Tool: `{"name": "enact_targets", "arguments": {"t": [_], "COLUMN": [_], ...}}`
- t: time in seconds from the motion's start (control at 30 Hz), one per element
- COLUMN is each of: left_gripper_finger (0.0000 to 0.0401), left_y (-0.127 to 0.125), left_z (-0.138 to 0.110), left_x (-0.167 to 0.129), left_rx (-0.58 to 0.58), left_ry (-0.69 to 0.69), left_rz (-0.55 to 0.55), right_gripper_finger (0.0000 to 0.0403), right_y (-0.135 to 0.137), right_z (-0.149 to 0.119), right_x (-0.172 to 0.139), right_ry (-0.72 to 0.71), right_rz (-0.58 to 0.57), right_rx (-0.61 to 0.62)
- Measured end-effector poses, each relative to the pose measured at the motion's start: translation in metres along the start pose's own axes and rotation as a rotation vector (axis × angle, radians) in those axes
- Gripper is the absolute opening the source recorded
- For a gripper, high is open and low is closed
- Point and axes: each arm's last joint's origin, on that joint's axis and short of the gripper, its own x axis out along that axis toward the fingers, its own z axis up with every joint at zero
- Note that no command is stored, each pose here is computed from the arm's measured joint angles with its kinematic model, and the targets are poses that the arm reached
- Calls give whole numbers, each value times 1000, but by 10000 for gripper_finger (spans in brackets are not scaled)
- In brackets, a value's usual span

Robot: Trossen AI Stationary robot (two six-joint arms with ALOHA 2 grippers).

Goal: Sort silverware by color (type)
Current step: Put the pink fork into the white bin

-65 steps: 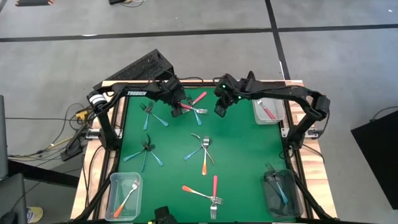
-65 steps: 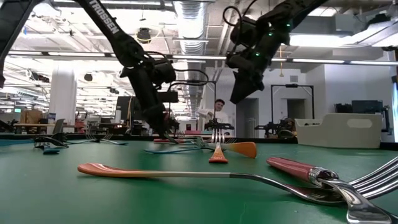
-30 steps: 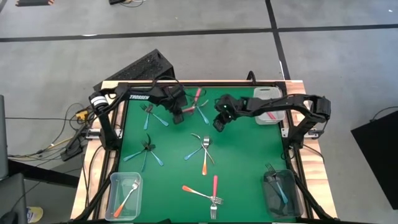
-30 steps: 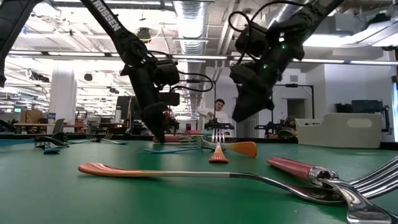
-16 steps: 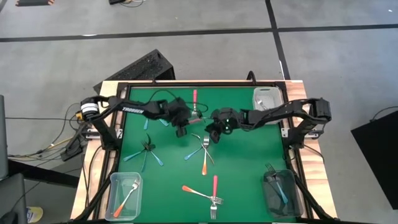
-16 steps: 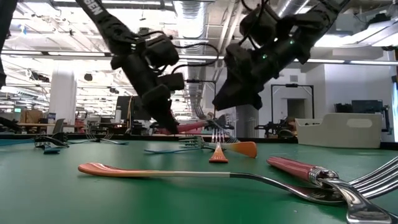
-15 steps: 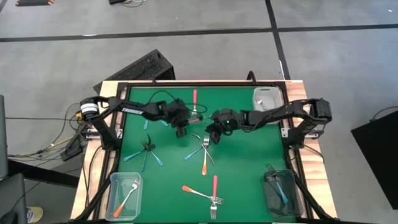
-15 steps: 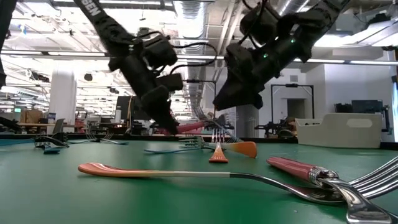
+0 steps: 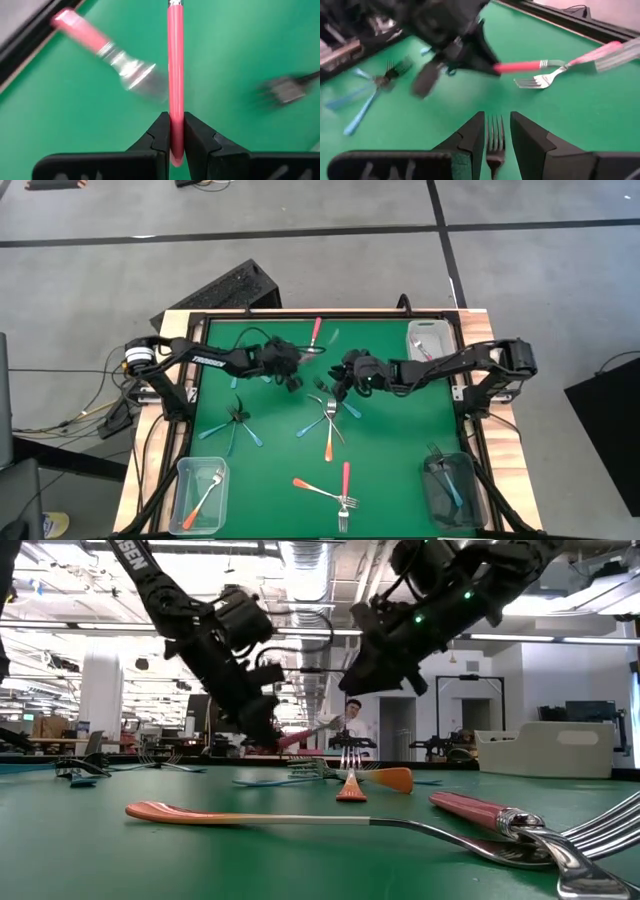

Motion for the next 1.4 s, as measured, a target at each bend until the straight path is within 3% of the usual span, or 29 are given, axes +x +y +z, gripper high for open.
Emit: {"name": "enact_targets", "arguments": {"t": [0.27,0.43,0.67,0.87,1.07,1.23,1.4], "left_gripper_finger": [18,18,18,18,18,18,21], "left_y": [-9,-6,-9,-23,-39,-44,-44], "left_z": [8,-3,-20,-12,-13,-14,-13], "left_x": [-25,-39,-44,-54,-59,-60,-60], "left_rx": [-37,-151,-222,-193,-149,-125,-131], "left_ry": [-209,-410,-479,-582,-598,-607,-608], "left_rz": [-382,-514,-560,-630,-666,-655,-656], "right_gripper_finger": [147,178,193,186,183,142,43], "right_y": [-8,-9,5,14,21,28,33], "right_z": [1,-4,9,19,28,27,23], "right_x": [0,-3,-17,-18,-20,-22,-24], "right_ry": [34,-103,-384,-418,-437,-431,-427], "right_rz": [46,123,282,308,374,408,391], "right_rx": [15,54,11,-27,-74,-82,-80]}}
